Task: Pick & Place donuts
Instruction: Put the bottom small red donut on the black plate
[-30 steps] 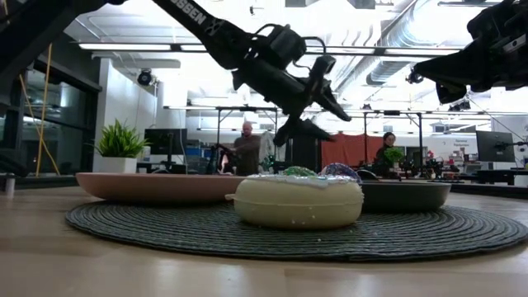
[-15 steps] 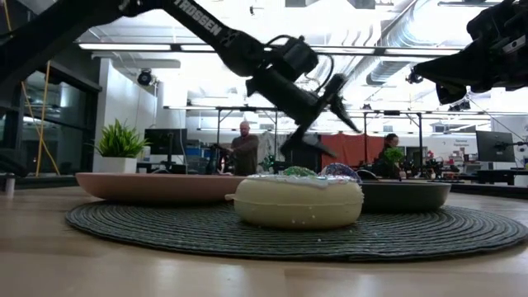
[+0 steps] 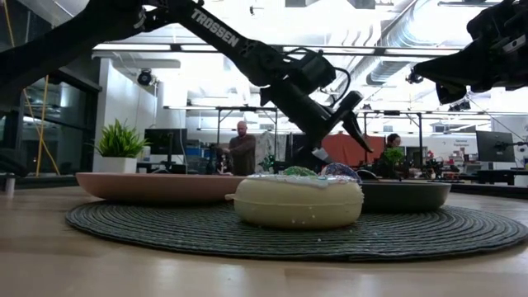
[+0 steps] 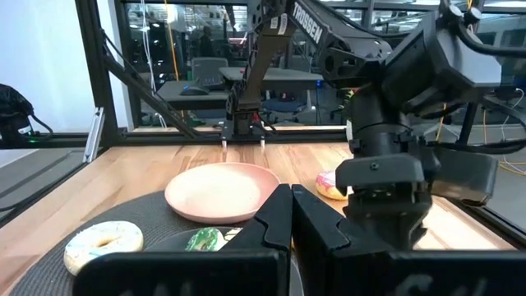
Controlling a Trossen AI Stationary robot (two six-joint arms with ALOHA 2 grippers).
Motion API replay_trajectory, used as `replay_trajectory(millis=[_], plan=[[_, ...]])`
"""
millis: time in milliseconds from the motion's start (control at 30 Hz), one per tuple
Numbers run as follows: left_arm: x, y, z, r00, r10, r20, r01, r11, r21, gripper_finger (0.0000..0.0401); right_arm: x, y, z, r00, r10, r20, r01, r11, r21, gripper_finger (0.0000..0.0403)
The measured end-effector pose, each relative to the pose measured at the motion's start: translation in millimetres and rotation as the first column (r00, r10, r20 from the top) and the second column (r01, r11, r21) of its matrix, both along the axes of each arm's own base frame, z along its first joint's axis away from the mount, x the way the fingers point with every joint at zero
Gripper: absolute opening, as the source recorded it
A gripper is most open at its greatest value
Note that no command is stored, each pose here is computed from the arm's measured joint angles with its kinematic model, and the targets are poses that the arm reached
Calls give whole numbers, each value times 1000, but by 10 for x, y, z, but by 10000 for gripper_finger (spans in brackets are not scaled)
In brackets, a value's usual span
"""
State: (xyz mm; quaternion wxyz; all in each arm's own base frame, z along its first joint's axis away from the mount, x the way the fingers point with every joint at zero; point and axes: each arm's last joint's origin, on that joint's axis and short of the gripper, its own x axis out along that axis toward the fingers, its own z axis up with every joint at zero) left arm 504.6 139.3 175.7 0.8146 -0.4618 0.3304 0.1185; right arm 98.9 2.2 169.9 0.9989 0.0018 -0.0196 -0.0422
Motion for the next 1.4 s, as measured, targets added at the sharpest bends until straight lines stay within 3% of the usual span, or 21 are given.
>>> replay_trajectory(millis=[400,567,1400], plan=[[-29,10,-64,998,9,-55,-7,999,32,289,0,0,-1,1000,0,0,0,1000,0,0],[11,1,-271,998,-19,-65,17,999,-41,289,0,0,-1,1000,0,0,0,1000,0,0],[65,-49,-251,1000,1,-26,-2,1000,-26,289,0,0,-1,1000,0,0,0,1000,0,0]])
